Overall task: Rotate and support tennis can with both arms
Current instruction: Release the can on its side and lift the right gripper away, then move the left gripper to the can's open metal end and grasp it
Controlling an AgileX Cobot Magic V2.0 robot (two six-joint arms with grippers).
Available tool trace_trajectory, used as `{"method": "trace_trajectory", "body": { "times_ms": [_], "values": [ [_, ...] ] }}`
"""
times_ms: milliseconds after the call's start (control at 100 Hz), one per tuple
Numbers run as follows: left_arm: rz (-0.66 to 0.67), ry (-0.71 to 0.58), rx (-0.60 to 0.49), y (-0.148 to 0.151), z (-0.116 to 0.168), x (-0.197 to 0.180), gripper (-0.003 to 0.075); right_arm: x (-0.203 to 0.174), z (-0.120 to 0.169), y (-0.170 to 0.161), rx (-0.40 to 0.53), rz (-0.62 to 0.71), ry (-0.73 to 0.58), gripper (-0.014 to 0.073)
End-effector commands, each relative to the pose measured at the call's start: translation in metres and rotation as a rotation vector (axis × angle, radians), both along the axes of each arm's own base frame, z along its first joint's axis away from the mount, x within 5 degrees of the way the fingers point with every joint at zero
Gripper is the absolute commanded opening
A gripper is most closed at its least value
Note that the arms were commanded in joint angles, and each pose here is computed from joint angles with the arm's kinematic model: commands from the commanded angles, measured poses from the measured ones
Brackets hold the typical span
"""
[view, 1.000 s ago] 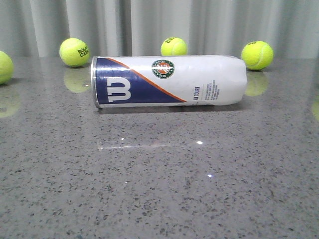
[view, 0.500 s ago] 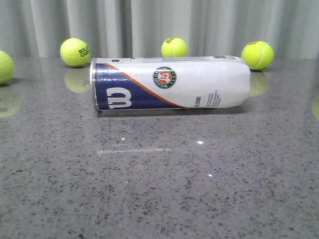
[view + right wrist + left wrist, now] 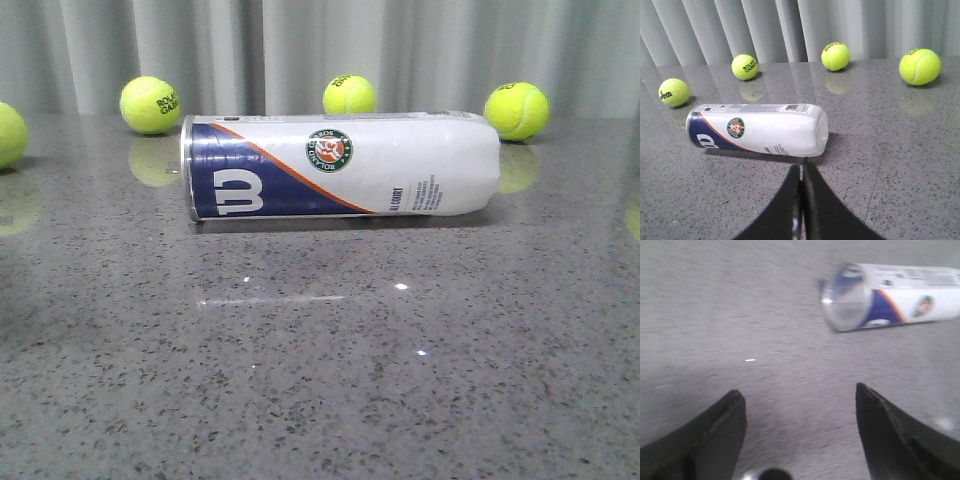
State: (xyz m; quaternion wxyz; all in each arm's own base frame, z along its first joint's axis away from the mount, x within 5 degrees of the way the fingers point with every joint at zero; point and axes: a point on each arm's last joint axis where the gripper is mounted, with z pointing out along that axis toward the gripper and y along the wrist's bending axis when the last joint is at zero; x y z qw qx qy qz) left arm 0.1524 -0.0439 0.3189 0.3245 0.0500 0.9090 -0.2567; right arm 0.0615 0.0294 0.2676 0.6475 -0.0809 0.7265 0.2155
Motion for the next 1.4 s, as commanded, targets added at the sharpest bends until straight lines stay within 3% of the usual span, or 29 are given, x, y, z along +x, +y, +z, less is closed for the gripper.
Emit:
{"method": "trace_trajectory", "body": {
  "times_ms": [0,130,270,660,1090,1210,1330,1390],
  "values": [
    [-0.074,-0.047,-0.173,-0.013,0.016,0.018,0.0448,0.0,0.016,-0.002,0.025,-0.022,-0.101,-0.0057],
    [-0.163,-0.009,-0.338,-0.025,0.012,0.045,0.0438,0.0,0.016,-0.002,0.025,-0.022,-0.101,-0.0057],
    [-0.196,0.053,-0.428,-0.03,0.0,0.074,0.0438,0.0,0.016,-0.002,0.025,-0.022,-0.101,-0.0057],
    [-0.228,0.195,-0.541,-0.037,-0.032,0.125,0.0437,0.0,0.016,-0.002,0.025,-0.022,-0.101,-0.0057],
    [-0.355,0.247,-0.594,-0.09,-0.051,0.151,0.0428,0.0,0.016,-0.002,0.025,-0.022,-0.101,-0.0057],
    [-0.368,0.257,-0.631,-0.097,-0.055,0.154,0.0311,0.0,0.016,-0.002,0.025,-0.022,-0.101,-0.0057],
    [-0.387,0.25,-0.647,-0.099,-0.055,0.154,0.0058,0.0,0.016,-0.002,0.025,-0.022,-0.101,-0.0057],
    [-0.388,0.248,-0.659,-0.099,-0.054,0.154,-0.0019,0.0,0.016,-0.002,0.025,-0.022,-0.101,-0.0057]
  ]
}}
